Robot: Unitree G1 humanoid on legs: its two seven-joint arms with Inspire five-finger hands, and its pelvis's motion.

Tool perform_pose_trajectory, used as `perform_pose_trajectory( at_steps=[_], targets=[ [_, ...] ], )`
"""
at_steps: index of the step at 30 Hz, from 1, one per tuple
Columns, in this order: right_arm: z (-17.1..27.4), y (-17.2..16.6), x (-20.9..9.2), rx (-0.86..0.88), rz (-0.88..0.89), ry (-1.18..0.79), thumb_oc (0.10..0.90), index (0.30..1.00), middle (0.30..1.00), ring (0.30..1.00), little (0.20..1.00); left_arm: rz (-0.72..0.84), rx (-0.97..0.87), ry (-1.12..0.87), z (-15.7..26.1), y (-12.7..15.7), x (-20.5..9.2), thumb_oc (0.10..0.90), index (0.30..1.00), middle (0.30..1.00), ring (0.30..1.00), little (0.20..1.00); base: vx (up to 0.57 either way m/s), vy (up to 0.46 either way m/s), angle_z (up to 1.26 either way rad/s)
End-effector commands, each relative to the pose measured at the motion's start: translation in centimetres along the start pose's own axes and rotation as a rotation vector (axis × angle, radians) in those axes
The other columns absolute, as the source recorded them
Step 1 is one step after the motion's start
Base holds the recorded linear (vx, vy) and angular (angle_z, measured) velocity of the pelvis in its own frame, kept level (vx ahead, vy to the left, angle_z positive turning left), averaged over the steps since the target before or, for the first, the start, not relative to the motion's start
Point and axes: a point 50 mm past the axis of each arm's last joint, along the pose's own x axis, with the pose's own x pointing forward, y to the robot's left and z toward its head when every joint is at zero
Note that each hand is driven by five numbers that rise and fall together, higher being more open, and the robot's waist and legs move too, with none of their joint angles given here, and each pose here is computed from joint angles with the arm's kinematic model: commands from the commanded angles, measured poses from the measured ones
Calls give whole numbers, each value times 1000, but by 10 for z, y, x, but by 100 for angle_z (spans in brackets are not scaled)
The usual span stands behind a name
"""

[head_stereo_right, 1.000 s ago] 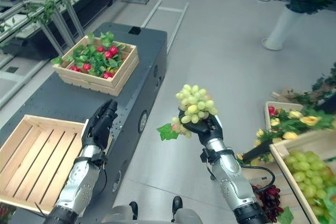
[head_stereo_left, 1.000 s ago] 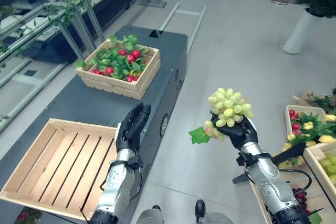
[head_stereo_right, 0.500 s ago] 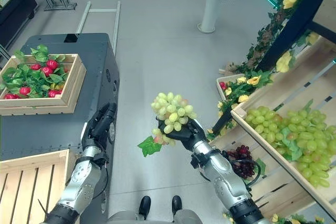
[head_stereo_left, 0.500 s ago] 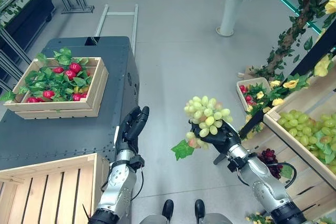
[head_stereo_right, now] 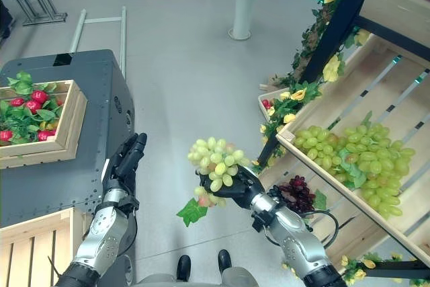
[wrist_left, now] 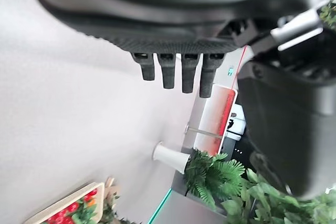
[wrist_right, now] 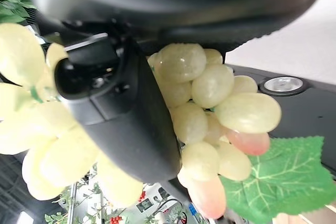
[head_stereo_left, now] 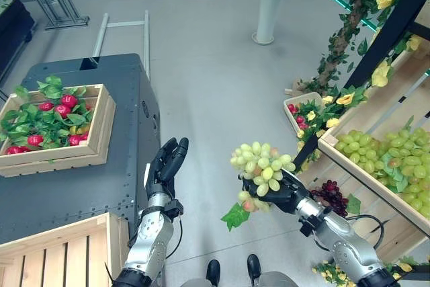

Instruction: Pick up the fruits from the basket on one side to the basket on the other side

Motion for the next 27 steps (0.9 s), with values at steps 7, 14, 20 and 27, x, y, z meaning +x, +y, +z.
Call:
perform_pose_trajectory(
  at_steps=[7,14,20,27],
  targets=[
    [67,48,23,-46,439,-343,400,300,300,300,300,114,-22,-205,43,27,15,800,900,900,900,900,-76,-17,-120],
    [75,51,36,-95,462,-346,400,300,300,300,300,143,-105,-209,42,22,22,800,900,900,900,900,-79,-197,-68],
    [98,32,21,-140,350,-409,400,300,300,300,300,123,-95,-132,24,22,14,800,900,900,900,900,19,-102,-8],
    [141,17,7,-149,257,-569,400,300,300,300,300,88,-118,-124,19,20,9,800,900,900,900,900,-6,-17,-9]
  ],
)
